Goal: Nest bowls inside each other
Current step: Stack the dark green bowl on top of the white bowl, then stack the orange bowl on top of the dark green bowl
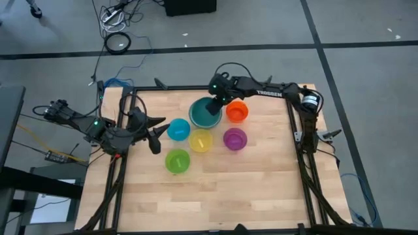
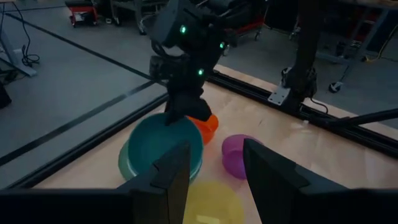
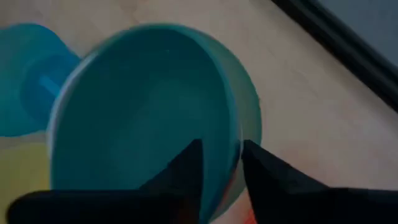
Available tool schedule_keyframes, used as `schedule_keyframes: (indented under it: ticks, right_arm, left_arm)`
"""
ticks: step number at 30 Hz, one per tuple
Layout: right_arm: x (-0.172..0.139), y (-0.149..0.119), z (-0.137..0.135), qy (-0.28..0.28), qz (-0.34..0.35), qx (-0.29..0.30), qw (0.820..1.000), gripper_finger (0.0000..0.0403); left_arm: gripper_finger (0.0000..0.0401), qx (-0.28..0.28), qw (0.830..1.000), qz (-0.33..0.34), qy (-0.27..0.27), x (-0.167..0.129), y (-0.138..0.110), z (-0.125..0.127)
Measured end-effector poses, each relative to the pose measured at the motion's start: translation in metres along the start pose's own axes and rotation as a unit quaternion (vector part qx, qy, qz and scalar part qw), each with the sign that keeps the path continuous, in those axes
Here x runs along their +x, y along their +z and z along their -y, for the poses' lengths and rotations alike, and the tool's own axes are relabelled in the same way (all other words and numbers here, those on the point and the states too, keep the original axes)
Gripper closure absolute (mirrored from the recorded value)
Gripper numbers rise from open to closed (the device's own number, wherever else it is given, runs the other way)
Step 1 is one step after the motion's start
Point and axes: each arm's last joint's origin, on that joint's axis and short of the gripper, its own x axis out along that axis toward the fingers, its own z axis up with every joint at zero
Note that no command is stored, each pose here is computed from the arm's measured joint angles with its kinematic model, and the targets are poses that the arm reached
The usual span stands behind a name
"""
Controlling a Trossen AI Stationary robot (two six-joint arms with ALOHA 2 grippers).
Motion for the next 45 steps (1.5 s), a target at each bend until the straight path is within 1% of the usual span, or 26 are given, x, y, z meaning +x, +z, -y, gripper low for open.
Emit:
schedule_keyframes:
  ticks: [4, 7, 11, 13, 15, 17, 19, 20, 22, 26, 30, 36, 40, 42, 45]
  right_arm:
    - [-0.017, 0.001, 0.002, -0.014, 0.013, -0.002, 1.000, 0.0261]
    - [-0.039, -0.001, 0.006, -0.067, 0.026, -0.021, 0.997, 0.0250]
    - [-0.068, -0.008, 0.012, -0.139, 0.027, -0.052, 0.989, 0.0251]
    - [-0.078, -0.008, 0.012, -0.139, 0.038, -0.048, 0.988, 0.0253]
    - [-0.081, -0.005, 0.011, -0.129, 0.057, -0.039, 0.989, 0.0255]
    - [-0.080, -0.001, 0.007, -0.116, 0.079, -0.034, 0.990, 0.0258]
    - [-0.070, 0.002, 0.001, -0.091, 0.099, -0.032, 0.990, 0.0262]
    - [-0.062, 0.002, -0.001, -0.078, 0.098, -0.032, 0.992, 0.0264]
    - [-0.044, -0.002, -0.005, -0.062, 0.083, -0.034, 0.994, 0.0268]
    - [-0.011, -0.012, -0.010, -0.070, 0.045, -0.037, 0.996, 0.0275]
    - [0.006, -0.020, -0.014, -0.076, 0.022, -0.044, 0.996, 0.0280]
    - [0.001, -0.015, -0.019, -0.069, 0.057, -0.038, 0.995, 0.0285]
    - [-0.003, -0.015, -0.019, -0.071, 0.058, -0.050, 0.995, 0.0286]
    - [-0.013, -0.016, -0.019, -0.081, 0.060, -0.060, 0.993, 0.0286]
    - [-0.037, -0.018, -0.015, -0.109, 0.062, -0.074, 0.989, 0.0287]
  left_arm:
    - [0.0244, -0.002, 1.000, -0.004, -0.004, 0.001, -0.001, 0.001]
    - [0.0244, -0.004, 1.000, -0.007, -0.007, 0.001, -0.001, 0.001]
    - [0.0244, -0.004, 1.000, -0.014, -0.007, 0.001, -0.003, 0.001]
    - [0.0244, -0.004, 1.000, -0.014, -0.007, 0.001, -0.003, 0.000]
    - [0.0244, -0.004, 1.000, -0.014, -0.007, 0.001, -0.003, 0.000]
    - [0.0244, -0.004, 1.000, -0.014, -0.007, 0.001, -0.003, 0.001]
    - [0.0244, -0.008, 1.000, -0.014, -0.007, 0.001, -0.002, 0.001]
    - [0.0244, -0.011, 1.000, -0.014, -0.008, 0.001, -0.003, 0.001]
    - [0.0244, -0.015, 1.000, -0.017, -0.010, 0.001, -0.003, 0.001]
    - [0.0244, -0.013, 1.000, -0.022, -0.016, 0.001, -0.003, 0.001]
    - [0.0244, -0.007, 1.000, -0.028, -0.013, 0.001, -0.005, 0.000]
    - [0.0244, -0.006, 0.999, -0.029, -0.012, 0.001, -0.005, 0.000]
    - [0.0244, -0.006, 0.999, -0.029, -0.012, 0.001, -0.005, 0.000]
    - [0.0244, -0.005, 0.999, -0.030, -0.012, 0.001, -0.005, 0.000]
    - [0.0244, -0.003, 0.999, -0.034, -0.010, 0.000, -0.006, -0.001]
